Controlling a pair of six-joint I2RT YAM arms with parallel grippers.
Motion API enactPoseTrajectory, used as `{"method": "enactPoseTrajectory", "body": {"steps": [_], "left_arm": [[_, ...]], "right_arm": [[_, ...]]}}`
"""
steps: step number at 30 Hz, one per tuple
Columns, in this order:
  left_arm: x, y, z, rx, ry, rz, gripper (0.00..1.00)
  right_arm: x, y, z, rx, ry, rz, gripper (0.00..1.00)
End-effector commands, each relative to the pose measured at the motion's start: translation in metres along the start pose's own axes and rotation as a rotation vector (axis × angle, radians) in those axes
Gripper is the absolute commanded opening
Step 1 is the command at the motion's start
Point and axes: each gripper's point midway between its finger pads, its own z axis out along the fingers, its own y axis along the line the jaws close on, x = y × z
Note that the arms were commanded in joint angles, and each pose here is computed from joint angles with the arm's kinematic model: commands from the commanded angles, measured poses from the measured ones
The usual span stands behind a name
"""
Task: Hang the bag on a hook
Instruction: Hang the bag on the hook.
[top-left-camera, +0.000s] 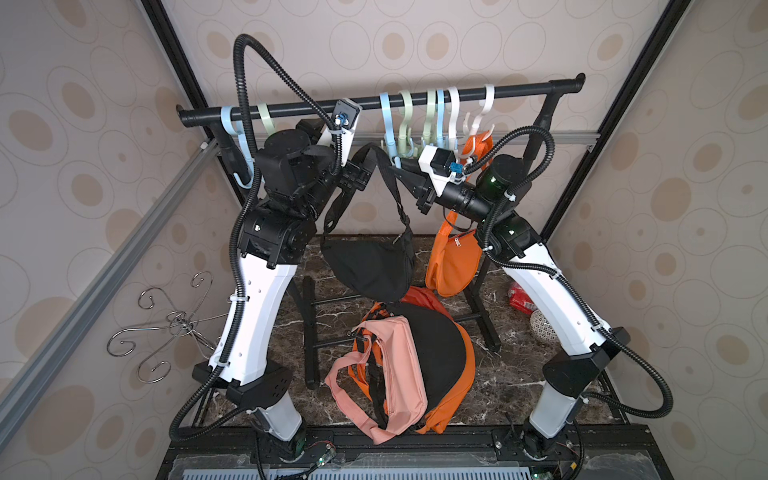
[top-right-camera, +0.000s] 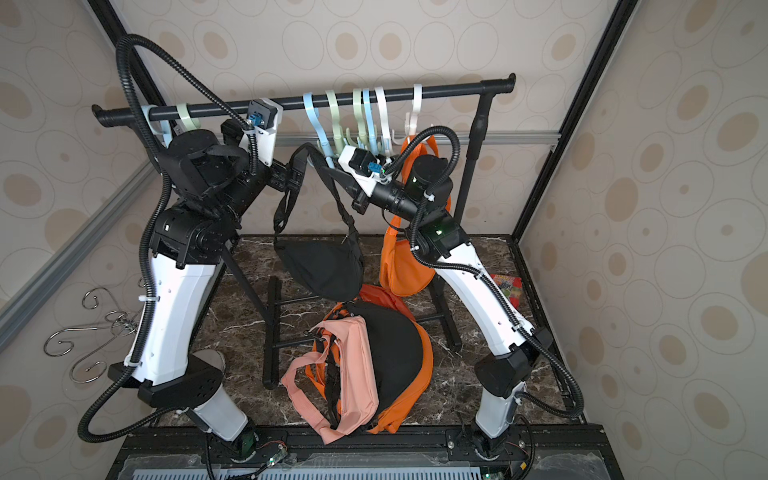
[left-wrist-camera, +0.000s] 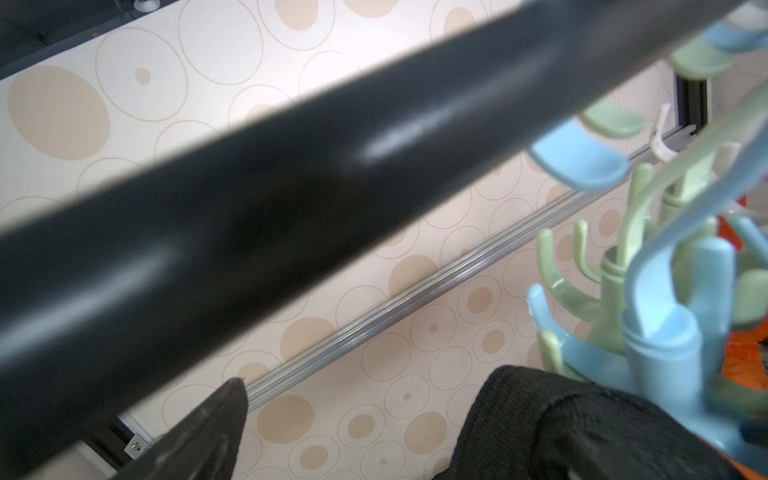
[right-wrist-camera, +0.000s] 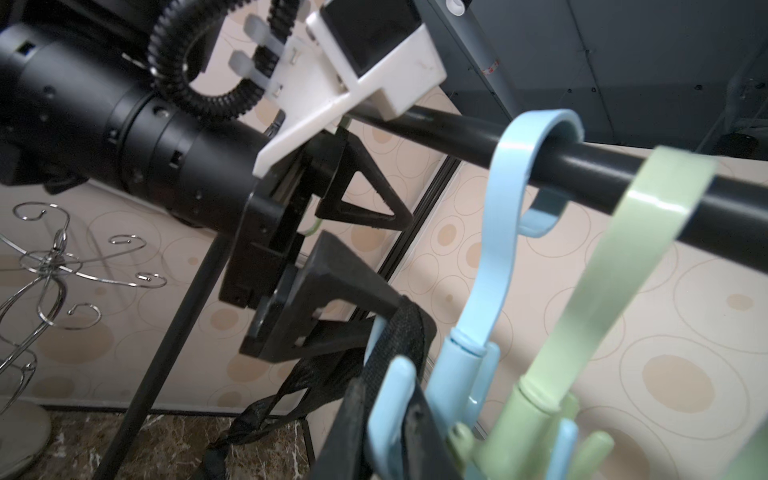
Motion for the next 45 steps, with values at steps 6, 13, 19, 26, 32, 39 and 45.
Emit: {"method": "enactPoseTrajectory", "body": {"steps": [6,13,19,26,32,39,45], "left_arm": [[-0.007,0.0,-0.013,0.054,-0.021,-0.038,1.0],[-0.003,-0.002,-0.01,0.069,-0.012,-0.045,1.0],[-0.005,-0.003,-0.013,0.088,-0.019,-0.055,1.0],[-0.005,-0.006,-0.017,0.115,-0.021,-0.064,1.0],[-0.008,-0.007,-0.027,0.146,-0.029,-0.081,1.0],[-0.008,-0.004,-0.036,0.202,-0.042,-0.138,1.0],[0.002,-0.002,-0.031,0.234,-0.024,-0.177,1.0]], "right_arm": [[0.014,0.012,0.0,-0.062,0.037,0.075,0.26],[0.012,0.011,0.007,-0.076,0.008,0.118,0.28],[0.015,0.011,0.013,-0.092,-0.004,0.164,0.35],[0.018,0.002,0.019,-0.041,-0.012,0.188,0.05],[0.017,-0.012,0.018,0.031,-0.006,0.218,0.0],[0.013,-0.024,0.012,0.022,-0.046,0.275,0.0],[0.003,-0.032,0.003,-0.025,-0.117,0.339,0.0]]}}
